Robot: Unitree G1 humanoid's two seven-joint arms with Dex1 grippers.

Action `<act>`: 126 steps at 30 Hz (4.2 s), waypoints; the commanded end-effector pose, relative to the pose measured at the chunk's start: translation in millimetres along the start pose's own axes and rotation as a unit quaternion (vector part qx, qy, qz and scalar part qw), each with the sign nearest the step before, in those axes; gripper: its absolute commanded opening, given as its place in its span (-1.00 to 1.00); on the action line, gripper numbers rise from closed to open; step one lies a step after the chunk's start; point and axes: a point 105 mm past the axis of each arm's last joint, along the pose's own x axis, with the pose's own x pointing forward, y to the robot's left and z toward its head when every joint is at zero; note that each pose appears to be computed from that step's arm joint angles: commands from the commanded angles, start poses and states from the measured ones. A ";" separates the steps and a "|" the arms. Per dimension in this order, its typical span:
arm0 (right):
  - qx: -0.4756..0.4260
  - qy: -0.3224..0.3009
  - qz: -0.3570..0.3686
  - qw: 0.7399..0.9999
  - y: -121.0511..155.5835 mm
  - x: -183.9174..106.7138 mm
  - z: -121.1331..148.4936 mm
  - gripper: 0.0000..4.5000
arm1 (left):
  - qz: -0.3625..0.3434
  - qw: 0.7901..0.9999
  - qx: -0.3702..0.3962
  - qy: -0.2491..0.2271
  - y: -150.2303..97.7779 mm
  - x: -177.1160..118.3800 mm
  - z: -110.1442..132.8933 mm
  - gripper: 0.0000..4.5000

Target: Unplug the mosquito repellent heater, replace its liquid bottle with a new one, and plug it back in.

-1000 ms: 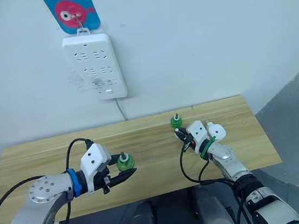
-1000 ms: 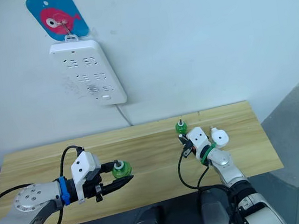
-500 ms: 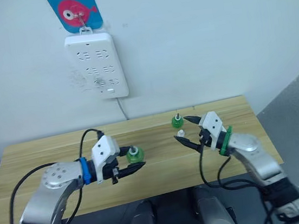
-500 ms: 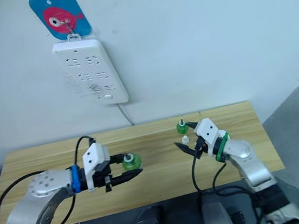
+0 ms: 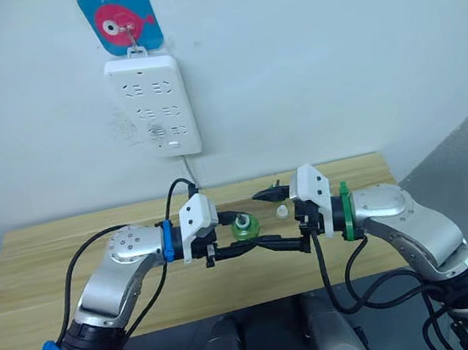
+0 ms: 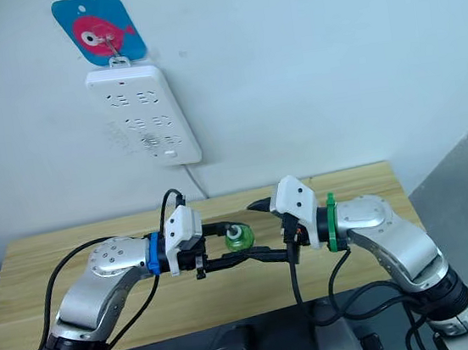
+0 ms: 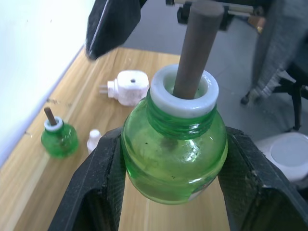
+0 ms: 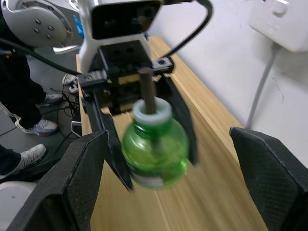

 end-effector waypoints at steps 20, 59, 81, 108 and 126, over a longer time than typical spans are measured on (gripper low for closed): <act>-0.034 -0.008 0.009 0.999 3.8 10.5 3.0 -0.64 | 0.016 0.999 0.038 -0.030 -0.2 4.6 9.6 0.03; 0.476 -0.328 -0.060 0.813 -56.4 -53.1 75.7 -0.64 | 0.050 0.798 -0.483 -0.358 15.4 5.5 85.4 0.70; 0.466 -0.300 -0.052 0.831 -46.7 -45.1 77.0 -0.64 | 0.044 0.783 -0.496 -0.373 21.4 9.3 102.4 0.53; 0.308 0.017 -0.327 0.893 -92.1 -128.9 -29.1 1.00 | 0.094 0.931 -0.279 -0.217 9.3 9.5 78.2 0.05; 0.202 0.327 -0.338 0.859 -76.6 -113.0 -129.3 1.00 | 0.029 0.991 0.110 -0.073 -40.4 -15.4 -25.5 0.05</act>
